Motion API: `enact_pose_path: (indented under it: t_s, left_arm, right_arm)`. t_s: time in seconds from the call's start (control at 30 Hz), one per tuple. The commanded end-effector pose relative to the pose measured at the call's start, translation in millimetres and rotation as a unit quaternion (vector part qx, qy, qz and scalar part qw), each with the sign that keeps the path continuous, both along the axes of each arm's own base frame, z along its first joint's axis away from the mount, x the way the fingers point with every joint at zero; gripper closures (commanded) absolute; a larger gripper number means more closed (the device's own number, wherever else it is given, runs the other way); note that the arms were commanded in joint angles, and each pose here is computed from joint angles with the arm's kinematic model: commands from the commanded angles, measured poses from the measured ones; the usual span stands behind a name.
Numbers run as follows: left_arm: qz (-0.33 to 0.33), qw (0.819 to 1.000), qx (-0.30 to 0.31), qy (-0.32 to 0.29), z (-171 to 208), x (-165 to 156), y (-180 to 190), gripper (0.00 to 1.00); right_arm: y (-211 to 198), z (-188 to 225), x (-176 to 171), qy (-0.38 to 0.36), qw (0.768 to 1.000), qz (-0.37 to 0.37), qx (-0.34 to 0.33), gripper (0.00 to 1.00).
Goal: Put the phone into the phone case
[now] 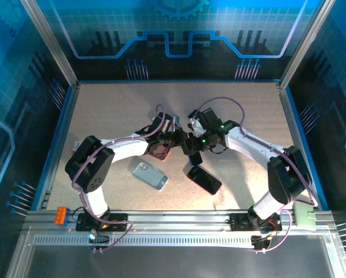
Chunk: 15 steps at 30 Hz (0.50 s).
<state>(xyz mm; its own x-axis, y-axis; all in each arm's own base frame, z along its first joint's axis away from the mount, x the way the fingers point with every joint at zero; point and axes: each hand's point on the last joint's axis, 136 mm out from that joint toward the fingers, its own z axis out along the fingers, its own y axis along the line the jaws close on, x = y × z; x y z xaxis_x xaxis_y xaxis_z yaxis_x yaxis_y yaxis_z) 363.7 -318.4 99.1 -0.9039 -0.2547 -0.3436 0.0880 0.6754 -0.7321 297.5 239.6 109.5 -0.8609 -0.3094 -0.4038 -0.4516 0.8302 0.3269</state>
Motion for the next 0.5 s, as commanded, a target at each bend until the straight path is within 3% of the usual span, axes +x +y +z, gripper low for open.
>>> enact_pose_path:
  t_s: [0.0, 0.2, 0.47]
  left_arm:
    - [0.011, 0.998, -0.029, -0.053, 45.4, 12.3, -5.2, 1.0]
    - [0.068, 0.99, -0.064, -0.102, 84.3, 33.4, -0.6, 1.0]
    - [0.17, 0.966, -0.127, -0.145, 121.1, 53.2, 19.6, 1.0]
  right_arm:
    - [-3.4, 25.3, -1.5, -0.016, 0.999, -0.013, 0.046, 0.2]
    - [-24.3, 40.9, 2.3, -0.009, 0.989, -0.07, 0.127, 0.19]
    - [-45.1, 49.6, 13.3, -0.005, 0.964, -0.133, 0.231, 0.18]
